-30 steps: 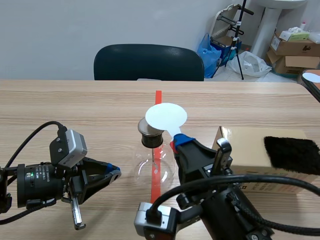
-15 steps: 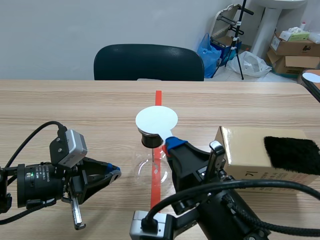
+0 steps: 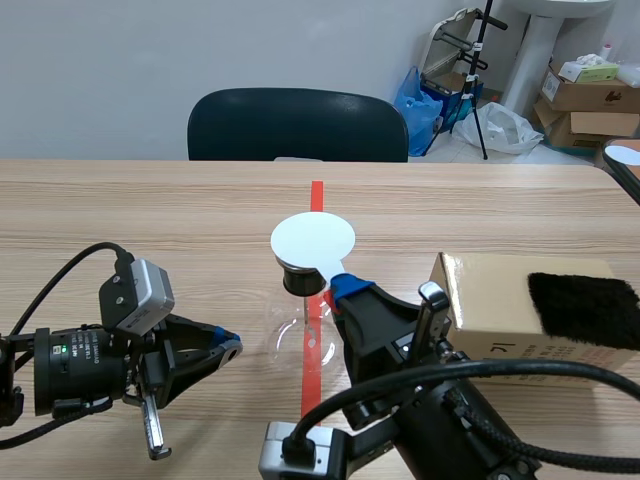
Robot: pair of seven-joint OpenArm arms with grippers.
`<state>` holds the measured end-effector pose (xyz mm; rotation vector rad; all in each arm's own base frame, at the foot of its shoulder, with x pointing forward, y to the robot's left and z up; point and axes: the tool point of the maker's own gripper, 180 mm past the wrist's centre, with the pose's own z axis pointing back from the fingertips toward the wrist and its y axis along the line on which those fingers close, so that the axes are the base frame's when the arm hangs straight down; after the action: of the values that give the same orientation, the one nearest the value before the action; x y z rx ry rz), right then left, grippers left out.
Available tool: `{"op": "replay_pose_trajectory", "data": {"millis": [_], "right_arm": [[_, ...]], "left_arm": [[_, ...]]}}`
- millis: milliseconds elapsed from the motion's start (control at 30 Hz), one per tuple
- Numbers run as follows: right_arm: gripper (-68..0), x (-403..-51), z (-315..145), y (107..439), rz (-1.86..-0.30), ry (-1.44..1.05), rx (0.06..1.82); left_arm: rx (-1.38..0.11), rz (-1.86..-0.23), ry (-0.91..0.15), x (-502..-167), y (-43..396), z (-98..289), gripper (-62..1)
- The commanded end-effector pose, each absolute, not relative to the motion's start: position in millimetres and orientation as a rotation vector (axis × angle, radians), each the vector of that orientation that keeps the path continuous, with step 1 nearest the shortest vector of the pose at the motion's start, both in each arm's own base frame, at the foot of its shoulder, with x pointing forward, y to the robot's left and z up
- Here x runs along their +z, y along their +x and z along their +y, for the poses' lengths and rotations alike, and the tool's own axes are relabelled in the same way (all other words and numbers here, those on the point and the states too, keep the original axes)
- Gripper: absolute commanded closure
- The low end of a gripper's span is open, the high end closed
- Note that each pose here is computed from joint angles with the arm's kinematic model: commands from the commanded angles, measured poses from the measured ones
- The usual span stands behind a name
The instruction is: Do the electroscope experiment
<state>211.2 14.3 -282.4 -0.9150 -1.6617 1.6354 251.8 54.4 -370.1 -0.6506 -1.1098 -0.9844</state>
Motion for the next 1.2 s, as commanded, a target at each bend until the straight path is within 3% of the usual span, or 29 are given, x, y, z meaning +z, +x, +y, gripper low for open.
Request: {"op": "replay_pose_trajectory", "data": {"millis": [0,500,1167], "right_arm": [[-1.0,-277.1,11.5,214.7,-1.679,-0.942,1.634],[-1.0,-276.8,6.4,218.1,-1.656,-0.964,1.609],[-1.0,-274.0,-59.5,243.5,-1.382,-1.193,1.314]], "left_arm": [[-0.978,-1.151,-0.670,-358.2,257.4,50.2,-3.0],[-0.978,-1.151,-0.670,-358.2,257.4,50.2,-3.0],[-0.978,-1.151,-0.670,-358.3,257.3,50.3,-3.0]]}}
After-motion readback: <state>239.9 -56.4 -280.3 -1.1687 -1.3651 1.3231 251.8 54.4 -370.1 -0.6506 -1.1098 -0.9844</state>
